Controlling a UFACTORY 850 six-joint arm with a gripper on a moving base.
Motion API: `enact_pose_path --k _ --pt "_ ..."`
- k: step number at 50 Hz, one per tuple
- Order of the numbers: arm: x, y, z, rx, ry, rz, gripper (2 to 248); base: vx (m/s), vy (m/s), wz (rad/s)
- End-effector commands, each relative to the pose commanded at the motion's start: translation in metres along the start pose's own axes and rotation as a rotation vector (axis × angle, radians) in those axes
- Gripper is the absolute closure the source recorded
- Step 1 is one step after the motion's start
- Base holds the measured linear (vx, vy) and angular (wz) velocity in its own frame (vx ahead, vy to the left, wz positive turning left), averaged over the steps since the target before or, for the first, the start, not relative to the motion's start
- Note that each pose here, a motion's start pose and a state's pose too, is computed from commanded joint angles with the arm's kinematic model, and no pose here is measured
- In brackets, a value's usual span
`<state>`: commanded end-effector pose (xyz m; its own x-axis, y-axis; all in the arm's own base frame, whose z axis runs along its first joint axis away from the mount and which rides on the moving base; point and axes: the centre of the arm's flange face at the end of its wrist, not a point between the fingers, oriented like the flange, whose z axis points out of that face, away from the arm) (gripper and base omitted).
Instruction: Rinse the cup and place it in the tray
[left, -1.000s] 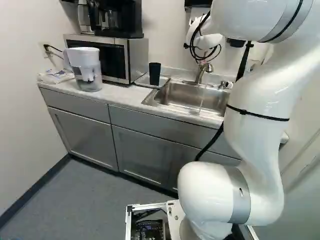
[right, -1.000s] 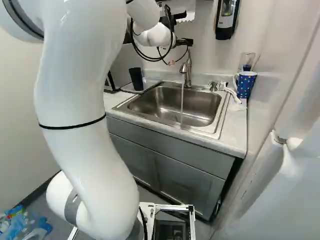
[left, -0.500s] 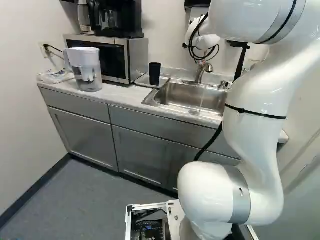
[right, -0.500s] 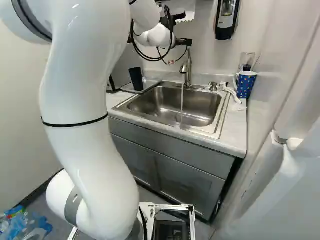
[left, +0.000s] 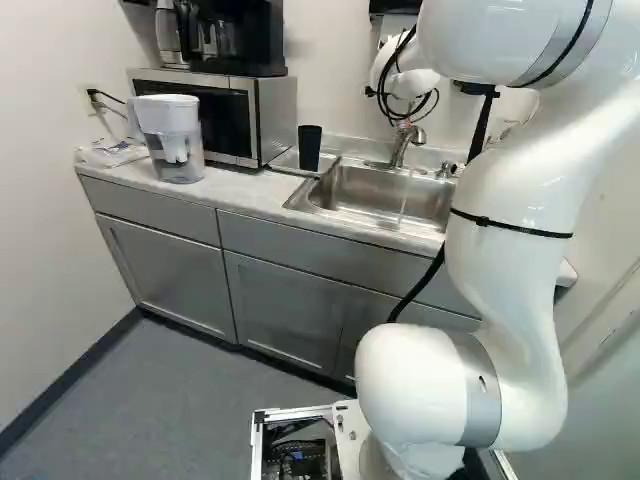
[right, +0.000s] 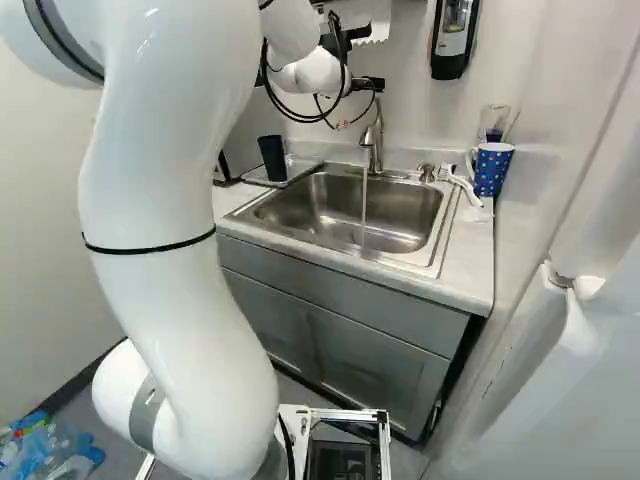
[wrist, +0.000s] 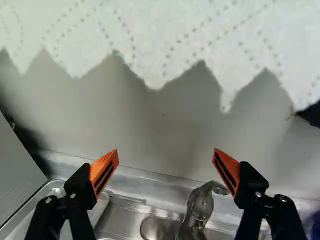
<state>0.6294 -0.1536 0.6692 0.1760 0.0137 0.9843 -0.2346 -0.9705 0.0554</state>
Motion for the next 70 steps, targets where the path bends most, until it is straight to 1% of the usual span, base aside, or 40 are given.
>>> enact_pose_path --k 19,70 --pt "-0.001 0.002 -0.008 -0.002 -0.003 0.000 3 0.000 0.000 0.000" --pt "-0.002 0.003 -0.016 -0.004 -0.012 0.001 3 0.000 0.000 0.000"
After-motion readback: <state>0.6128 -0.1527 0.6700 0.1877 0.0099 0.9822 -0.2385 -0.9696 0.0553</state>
